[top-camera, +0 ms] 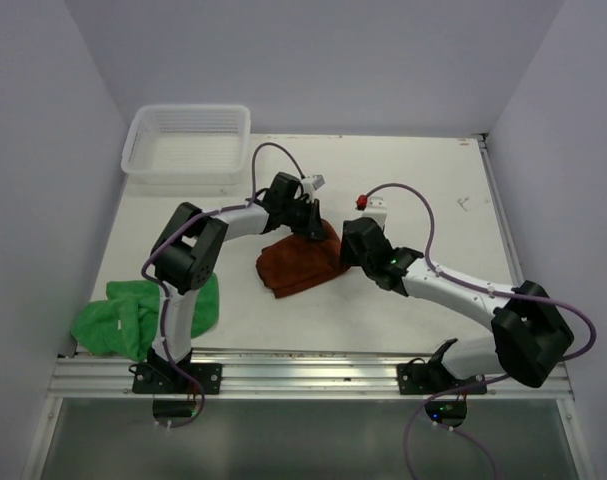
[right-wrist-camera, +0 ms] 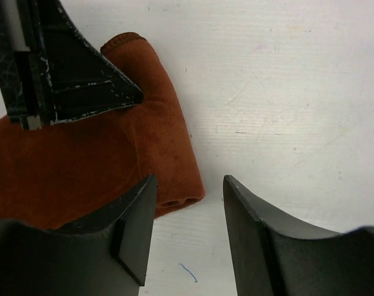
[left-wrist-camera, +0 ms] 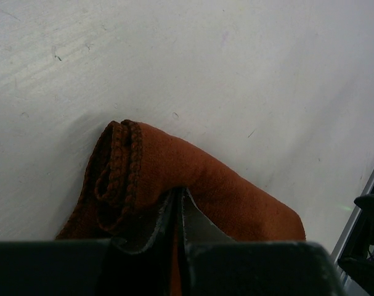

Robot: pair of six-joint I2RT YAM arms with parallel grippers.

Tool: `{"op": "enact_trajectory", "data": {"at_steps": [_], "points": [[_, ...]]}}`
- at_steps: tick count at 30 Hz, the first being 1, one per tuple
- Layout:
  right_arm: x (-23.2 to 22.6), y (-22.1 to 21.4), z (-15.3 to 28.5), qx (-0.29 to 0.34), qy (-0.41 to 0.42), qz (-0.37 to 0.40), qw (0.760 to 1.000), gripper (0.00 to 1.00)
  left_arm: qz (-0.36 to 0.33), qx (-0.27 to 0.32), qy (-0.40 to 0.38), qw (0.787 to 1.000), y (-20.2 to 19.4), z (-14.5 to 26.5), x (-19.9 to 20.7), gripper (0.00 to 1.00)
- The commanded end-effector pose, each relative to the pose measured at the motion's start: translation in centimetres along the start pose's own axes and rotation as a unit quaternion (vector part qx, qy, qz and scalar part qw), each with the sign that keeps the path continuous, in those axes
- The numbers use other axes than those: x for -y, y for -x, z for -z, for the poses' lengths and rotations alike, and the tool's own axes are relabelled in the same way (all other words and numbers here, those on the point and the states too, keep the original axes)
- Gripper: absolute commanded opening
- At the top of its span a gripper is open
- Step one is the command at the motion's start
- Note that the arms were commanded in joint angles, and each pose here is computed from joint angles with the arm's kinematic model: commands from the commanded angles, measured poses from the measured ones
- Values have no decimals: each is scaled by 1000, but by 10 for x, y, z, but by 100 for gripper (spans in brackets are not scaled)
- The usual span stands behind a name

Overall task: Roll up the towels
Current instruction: Roll the towel

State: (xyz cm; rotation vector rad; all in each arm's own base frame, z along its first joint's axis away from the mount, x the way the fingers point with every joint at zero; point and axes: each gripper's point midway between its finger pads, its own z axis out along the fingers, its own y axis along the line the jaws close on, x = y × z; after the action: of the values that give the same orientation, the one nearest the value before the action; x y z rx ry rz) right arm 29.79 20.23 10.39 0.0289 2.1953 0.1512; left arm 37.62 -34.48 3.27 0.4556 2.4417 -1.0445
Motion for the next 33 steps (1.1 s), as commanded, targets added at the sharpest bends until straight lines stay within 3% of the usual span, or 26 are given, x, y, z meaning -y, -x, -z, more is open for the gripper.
{"op": "enact_trajectory", "data": {"at_steps": [1,7,14,22,26,33], "points": [[-19,7,-4,-26,76,-75,994,50,8,9,29,1000,0,9,-13,8],[-22,1,-26,-78,116,-145,980,51,6,16,29,999,2,12,-11,8],[-16,-16,-52,-114,115,-150,975,55,7,15,28,999,0,14,-10,7],[-21,-33,-52,-129,139,-162,968,55,12,14,35,999,-6,16,-12,7],[-21,-41,-51,-138,145,-159,967,48,10,35,43,998,-1,20,-13,5],[-24,-54,-53,-150,163,-145,964,17,8,46,48,998,6,25,-12,5]]}}
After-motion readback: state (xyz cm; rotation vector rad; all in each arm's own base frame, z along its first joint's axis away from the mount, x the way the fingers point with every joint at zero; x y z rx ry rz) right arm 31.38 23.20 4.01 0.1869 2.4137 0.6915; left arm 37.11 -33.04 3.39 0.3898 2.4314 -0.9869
